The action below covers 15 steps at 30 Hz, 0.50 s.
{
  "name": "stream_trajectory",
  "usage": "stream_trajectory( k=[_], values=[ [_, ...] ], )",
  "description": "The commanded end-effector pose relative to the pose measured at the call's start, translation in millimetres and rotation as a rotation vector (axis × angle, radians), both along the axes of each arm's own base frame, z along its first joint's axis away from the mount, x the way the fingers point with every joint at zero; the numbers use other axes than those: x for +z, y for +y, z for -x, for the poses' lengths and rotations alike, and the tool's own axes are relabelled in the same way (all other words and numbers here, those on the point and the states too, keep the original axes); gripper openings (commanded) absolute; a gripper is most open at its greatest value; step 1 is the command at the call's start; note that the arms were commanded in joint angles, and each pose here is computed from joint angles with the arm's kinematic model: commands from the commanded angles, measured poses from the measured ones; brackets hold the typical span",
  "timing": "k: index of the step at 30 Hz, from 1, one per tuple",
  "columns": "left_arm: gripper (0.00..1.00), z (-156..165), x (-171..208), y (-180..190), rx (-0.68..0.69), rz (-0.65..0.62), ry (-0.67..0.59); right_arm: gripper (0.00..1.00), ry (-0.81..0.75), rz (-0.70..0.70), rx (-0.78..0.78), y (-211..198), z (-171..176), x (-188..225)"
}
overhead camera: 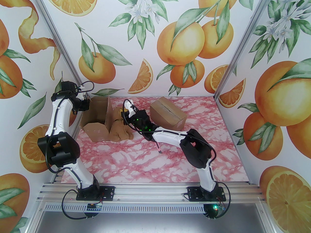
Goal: Unpack the express box
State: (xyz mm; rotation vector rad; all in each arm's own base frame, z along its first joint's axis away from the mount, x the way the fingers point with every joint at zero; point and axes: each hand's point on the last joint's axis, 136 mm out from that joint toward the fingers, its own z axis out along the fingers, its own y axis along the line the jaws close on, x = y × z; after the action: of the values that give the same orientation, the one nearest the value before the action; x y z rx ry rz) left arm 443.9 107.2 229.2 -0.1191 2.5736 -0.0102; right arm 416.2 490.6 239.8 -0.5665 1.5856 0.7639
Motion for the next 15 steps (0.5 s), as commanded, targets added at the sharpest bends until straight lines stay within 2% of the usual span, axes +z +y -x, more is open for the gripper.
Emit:
stream_trajectory(
  k=[1, 6, 9, 15],
  values=[
    [0.18, -8, 30, 1, 0.009, 0.0, -0.099, 0.14, 0.07, 0.029, -0.072, 3, -19, -4],
    [0.4, -6, 41, -1, 0.011, 0.002, -0.149, 0.36, 0.066, 0.049, -0.073, 6, -23, -5],
    [0.5, -2, 51, 0, 0.022, -0.02, -0.176, 0.58, 0.064, 0.06, -0.093, 0, -24, 2],
    [0.63, 4, 82, -3, 0.021, -0.033, -0.26, 0.79, -0.01, 0.041, -0.144, -35, -18, 53]
  ],
)
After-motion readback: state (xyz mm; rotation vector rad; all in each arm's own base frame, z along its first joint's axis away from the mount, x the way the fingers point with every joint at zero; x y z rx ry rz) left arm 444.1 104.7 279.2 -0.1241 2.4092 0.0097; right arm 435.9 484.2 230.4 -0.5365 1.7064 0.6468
